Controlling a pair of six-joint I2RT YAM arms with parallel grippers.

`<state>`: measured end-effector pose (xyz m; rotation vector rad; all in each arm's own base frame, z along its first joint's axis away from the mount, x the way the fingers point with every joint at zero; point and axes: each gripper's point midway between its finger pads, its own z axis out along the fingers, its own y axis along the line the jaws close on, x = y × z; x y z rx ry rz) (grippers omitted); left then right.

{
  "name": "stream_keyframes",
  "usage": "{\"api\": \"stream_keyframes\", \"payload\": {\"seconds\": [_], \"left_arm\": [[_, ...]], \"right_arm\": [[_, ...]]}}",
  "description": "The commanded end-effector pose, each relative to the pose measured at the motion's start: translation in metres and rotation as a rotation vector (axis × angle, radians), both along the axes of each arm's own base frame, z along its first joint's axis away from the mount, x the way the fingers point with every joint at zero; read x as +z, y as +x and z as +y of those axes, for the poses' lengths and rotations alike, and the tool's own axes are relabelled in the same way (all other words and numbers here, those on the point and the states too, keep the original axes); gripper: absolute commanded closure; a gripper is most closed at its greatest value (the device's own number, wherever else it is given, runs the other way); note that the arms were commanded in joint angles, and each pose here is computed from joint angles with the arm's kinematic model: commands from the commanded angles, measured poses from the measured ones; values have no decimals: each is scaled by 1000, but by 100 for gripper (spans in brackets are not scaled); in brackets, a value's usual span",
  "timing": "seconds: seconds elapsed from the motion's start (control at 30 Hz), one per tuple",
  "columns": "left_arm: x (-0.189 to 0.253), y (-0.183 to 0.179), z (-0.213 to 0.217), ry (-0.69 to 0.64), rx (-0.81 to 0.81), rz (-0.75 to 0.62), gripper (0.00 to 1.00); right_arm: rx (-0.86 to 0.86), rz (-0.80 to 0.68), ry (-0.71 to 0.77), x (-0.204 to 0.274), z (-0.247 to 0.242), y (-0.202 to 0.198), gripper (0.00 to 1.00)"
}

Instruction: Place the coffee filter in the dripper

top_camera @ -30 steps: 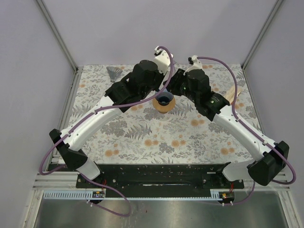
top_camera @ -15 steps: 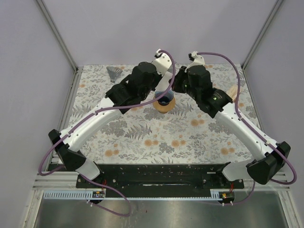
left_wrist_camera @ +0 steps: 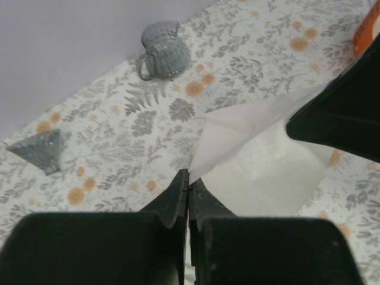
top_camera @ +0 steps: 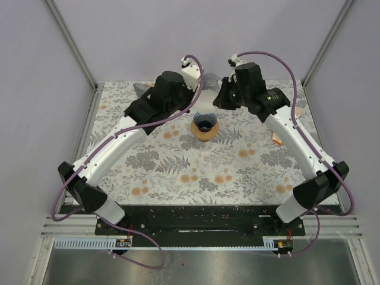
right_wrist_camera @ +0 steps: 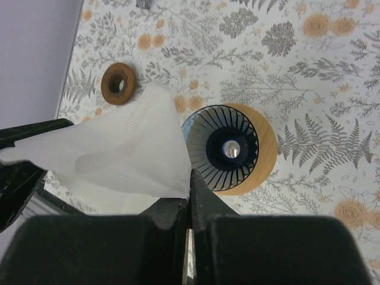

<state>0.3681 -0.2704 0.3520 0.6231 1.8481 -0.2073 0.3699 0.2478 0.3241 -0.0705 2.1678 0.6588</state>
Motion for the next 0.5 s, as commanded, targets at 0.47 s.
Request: {"api": "stream_keyframes", "payload": {"seconds": [0.47], "left_arm": [[-94,2,-14,-143,-35,441,100]], "right_arm": [[105,218,-139,-49,-12,11,85]]}}
